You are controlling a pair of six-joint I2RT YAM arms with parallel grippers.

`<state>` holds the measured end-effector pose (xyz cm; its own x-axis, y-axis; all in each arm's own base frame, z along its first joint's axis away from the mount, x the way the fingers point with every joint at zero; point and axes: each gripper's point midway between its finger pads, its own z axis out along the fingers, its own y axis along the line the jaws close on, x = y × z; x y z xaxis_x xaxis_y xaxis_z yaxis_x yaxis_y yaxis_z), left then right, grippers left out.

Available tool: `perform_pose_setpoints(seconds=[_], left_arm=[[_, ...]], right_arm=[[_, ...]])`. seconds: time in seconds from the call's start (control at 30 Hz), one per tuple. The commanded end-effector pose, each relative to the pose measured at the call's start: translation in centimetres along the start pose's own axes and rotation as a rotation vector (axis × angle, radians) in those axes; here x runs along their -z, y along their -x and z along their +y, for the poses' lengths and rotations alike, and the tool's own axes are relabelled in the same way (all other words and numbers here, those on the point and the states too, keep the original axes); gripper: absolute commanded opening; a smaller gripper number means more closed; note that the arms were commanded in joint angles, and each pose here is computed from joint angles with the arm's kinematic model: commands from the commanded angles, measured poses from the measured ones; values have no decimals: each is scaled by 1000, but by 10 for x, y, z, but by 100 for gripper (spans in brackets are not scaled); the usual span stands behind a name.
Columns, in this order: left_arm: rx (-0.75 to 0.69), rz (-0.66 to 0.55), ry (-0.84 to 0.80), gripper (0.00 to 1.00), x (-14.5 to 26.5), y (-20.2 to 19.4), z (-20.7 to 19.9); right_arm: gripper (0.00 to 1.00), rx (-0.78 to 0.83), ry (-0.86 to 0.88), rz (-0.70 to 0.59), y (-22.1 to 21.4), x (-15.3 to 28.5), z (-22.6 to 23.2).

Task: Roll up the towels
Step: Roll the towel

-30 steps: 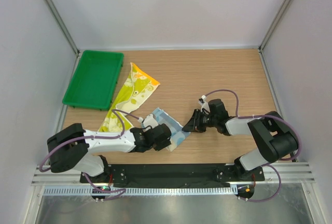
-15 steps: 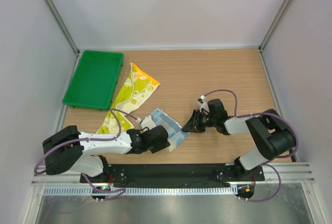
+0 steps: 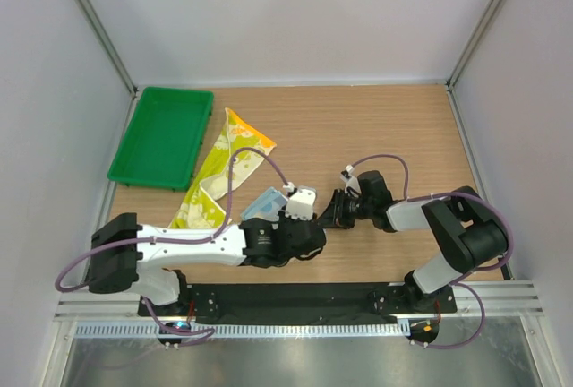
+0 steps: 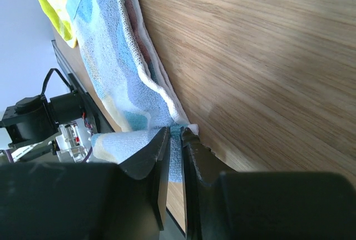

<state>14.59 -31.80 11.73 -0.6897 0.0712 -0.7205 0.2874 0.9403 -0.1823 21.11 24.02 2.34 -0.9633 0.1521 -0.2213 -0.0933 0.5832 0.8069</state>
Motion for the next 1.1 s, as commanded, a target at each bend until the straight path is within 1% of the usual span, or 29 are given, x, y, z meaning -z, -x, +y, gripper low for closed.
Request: perform_pose_setpoints(seconds=[0.0,0.1,0.13,0.2,0.33,0.53,0.8,0.87,0.97,1.07], left_arm=[[-283,-38,7,40,-11,4,-7],[-350,-26,11,44,-22,-3,-10],[-353,-31,35,52,-25,-3,-6],[-350,-13,42,54,-29,-9,-4],[-360,48,22,56,-39,-33,-1],[-349,112,10,56,-49,-61,5],[-301,170,-3,53,-44,-84,17],[-288,174,-4,51,-45,-89,19],[-284,185,6,45,-47,-96,22],[-284,187,25,34,-51,-101,25]], right_arm=[[20,40,2,-4,6,-3,3],[20,40,0,-1,5,-3,2],[20,39,-1,0,5,-3,2],[20,37,-3,1,4,-3,1],[18,35,-7,6,4,-4,0],[18,33,-13,4,5,-4,-1],[18,41,-17,6,9,-6,1],[18,45,-17,5,12,-6,3],[18,52,-19,6,15,-5,6],[18,61,-18,0,21,-3,14]])
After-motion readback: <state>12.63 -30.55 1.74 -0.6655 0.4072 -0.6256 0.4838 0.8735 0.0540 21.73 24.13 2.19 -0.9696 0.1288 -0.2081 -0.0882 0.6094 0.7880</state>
